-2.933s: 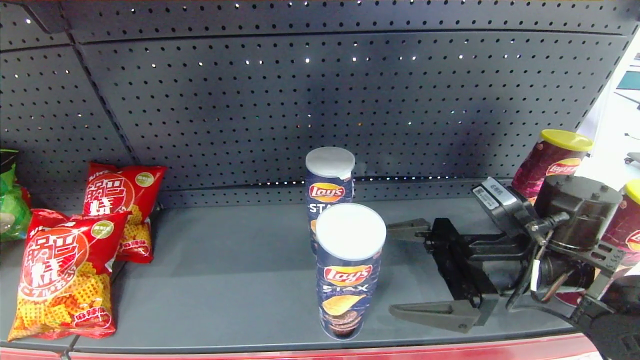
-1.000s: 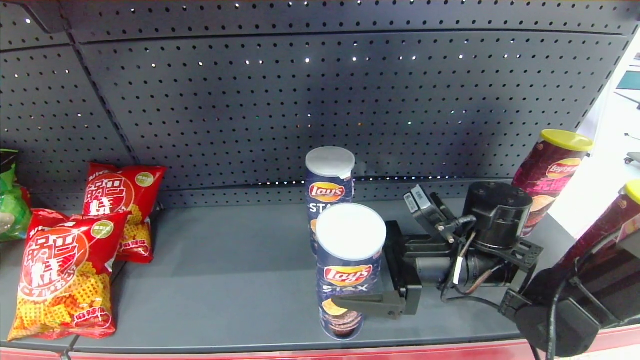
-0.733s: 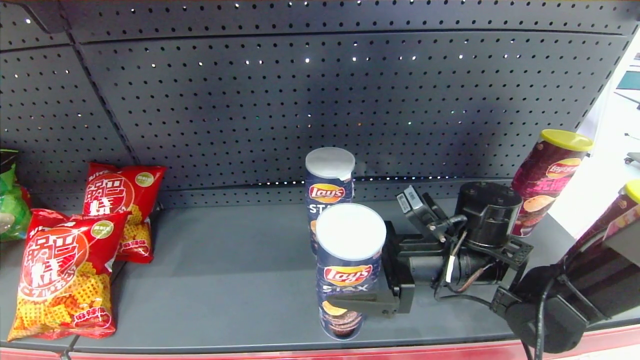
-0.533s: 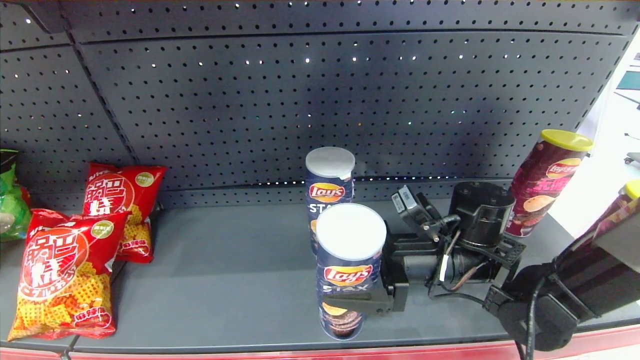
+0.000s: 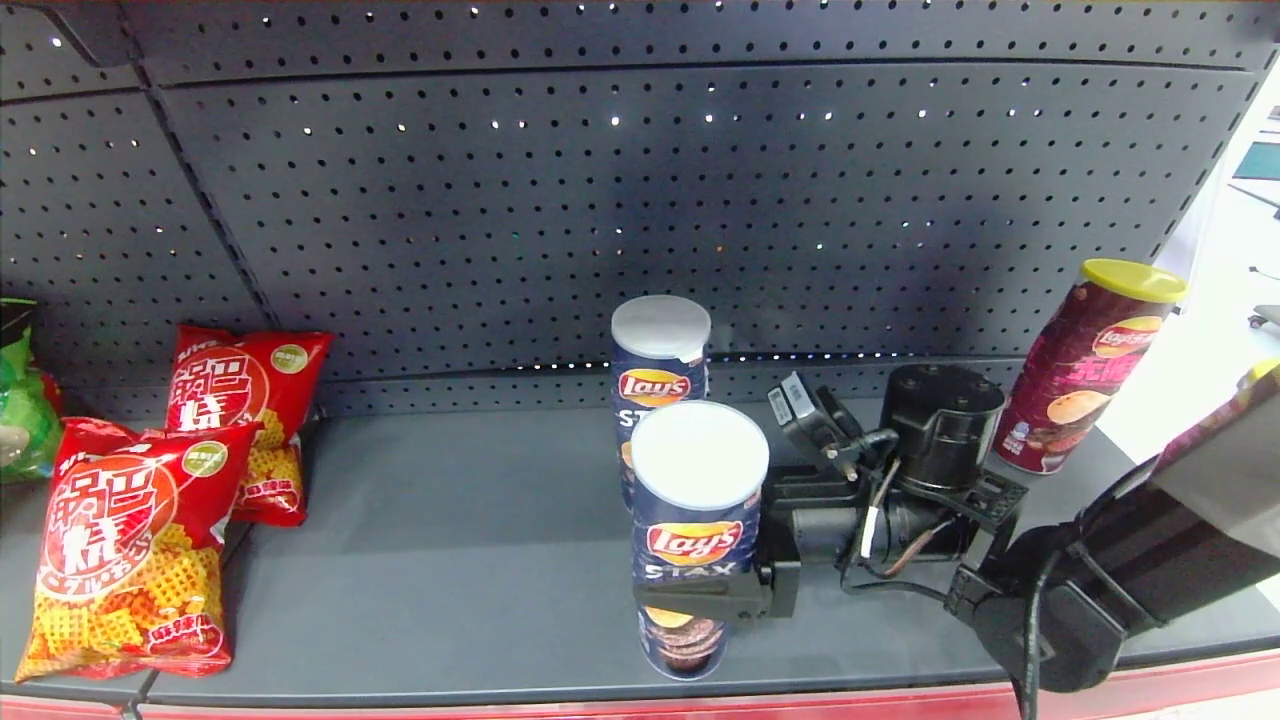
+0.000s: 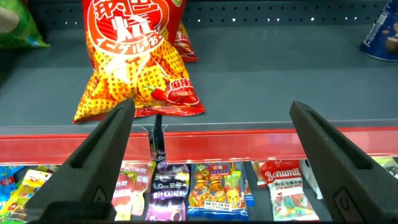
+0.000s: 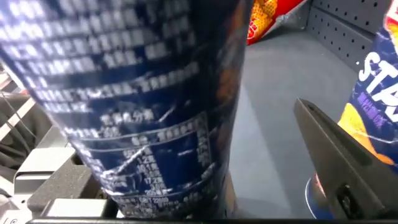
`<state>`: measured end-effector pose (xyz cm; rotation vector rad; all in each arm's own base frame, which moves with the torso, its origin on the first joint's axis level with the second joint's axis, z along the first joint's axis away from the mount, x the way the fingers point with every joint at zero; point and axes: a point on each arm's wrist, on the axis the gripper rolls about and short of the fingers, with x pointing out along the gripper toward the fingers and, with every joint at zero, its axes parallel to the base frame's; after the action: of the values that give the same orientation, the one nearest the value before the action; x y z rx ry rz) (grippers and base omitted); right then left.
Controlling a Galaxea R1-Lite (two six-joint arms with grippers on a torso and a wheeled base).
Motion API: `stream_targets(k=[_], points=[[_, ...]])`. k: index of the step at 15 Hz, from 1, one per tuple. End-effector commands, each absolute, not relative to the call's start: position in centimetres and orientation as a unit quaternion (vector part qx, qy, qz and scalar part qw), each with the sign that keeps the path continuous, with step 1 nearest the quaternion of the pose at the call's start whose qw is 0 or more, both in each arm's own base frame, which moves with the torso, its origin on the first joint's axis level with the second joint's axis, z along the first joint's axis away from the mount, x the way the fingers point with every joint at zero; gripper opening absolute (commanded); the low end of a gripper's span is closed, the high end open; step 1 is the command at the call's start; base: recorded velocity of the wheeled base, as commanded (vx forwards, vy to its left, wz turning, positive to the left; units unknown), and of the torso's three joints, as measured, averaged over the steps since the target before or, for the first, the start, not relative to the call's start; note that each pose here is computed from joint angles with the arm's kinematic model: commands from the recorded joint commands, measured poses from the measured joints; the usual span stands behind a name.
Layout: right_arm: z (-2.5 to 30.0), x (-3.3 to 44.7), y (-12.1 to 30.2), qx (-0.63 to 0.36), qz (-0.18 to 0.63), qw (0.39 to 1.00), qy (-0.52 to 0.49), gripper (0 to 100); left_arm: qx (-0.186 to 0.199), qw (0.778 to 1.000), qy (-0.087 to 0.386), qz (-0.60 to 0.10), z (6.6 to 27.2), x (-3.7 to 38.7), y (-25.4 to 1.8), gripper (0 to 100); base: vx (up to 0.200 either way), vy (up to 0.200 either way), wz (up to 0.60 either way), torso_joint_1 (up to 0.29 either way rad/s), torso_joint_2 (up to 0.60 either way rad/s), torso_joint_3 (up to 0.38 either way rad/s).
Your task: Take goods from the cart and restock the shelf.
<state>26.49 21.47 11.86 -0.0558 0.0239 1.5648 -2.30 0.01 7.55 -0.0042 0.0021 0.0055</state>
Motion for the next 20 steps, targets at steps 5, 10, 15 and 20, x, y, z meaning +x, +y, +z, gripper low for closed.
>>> stream_targets(k=[5, 10, 15, 20], points=[[11.86, 26.79, 21.53, -0.026, 0.704, 0.710, 0.008, 100, -0.002, 1.000, 0.002, 0.003, 7.54, -2.29, 0.01, 100, 0.000, 0.000, 0.00, 0.000, 0.00, 0.000], [12.33, 26.38, 21.36, -0.027, 0.704, 0.710, 0.002, 100, -0.002, 1.000, 0.002, 0.002, 7.54, -2.29, 0.02, 100, 0.000, 0.000, 0.00, 0.000, 0.00, 0.000], [12.41, 25.90, 20.93, -0.027, 0.700, 0.714, 0.005, 100, -0.002, 1.000, 0.002, 0.003, 7.54, -2.29, 0.01, 100, 0.000, 0.000, 0.00, 0.000, 0.00, 0.000], [12.24, 25.89, 20.71, -0.029, 0.679, 0.734, 0.007, 100, -0.002, 1.000, 0.002, 0.003, 7.54, -2.29, 0.01, 100, 0.000, 0.000, 0.00, 0.000, 0.00, 0.000]])
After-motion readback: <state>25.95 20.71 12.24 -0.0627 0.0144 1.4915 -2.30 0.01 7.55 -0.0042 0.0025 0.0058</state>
